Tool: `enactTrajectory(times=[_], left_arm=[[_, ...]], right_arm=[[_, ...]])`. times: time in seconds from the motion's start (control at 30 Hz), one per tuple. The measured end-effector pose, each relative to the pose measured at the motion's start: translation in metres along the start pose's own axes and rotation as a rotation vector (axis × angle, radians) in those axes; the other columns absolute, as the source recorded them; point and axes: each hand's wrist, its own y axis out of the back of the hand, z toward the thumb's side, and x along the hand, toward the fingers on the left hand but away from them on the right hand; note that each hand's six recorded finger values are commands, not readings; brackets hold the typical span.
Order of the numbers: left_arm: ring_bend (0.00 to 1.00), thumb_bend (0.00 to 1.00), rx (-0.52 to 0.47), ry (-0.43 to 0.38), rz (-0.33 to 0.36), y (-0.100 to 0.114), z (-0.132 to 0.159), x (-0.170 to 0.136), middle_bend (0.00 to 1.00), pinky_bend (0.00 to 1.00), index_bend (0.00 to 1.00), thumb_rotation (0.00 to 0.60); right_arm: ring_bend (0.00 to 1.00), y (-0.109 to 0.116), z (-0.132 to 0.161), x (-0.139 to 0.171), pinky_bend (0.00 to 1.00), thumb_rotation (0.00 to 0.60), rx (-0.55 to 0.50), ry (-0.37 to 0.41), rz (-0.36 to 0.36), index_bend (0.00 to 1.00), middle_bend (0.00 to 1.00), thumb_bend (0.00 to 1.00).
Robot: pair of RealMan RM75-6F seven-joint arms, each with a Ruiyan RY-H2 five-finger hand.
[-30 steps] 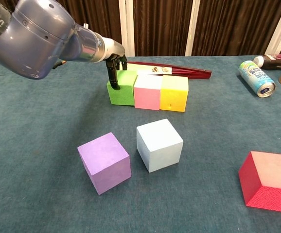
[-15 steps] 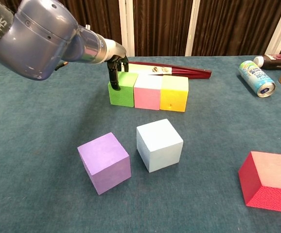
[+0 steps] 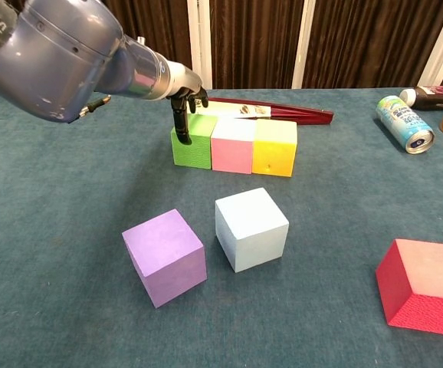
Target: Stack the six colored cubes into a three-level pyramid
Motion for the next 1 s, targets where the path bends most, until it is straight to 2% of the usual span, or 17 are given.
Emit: enactTrajectory(times=[0.33, 0.63, 0.83, 1.0], left_arm=[[0.00, 0.36, -0.024, -0.032, 0.039, 0.019, -0.003, -0.012, 0.04, 0.00, 0.03, 0.600], [0.00, 0.36, -0.066, -0.142, 0.141, 0.049, -0.015, -0.048, 0.04, 0.00, 0.05, 0.600], [0.00, 0.36, -0.078, -0.175, 0.258, 0.063, -0.061, -0.085, 0.04, 0.00, 0.07, 0.600], [0.00, 0.36, -0.078, -0.166, 0.372, 0.067, -0.114, -0.123, 0.04, 0.00, 0.07, 0.600]], right_arm=[[0.00, -0.002, -0.001, -0.001, 0.00, 0.600, 0.004, -0.002, 0.008, 0.02, 0.02, 0.20], [0.00, -0.010, 0.002, -0.003, 0.00, 0.600, 0.017, 0.007, 0.035, 0.02, 0.02, 0.20], [0.00, -0.018, 0.006, -0.005, 0.00, 0.600, 0.033, 0.016, 0.058, 0.02, 0.02, 0.20], [0.00, -0.023, 0.009, -0.006, 0.00, 0.600, 0.044, 0.018, 0.070, 0.02, 0.02, 0.20]])
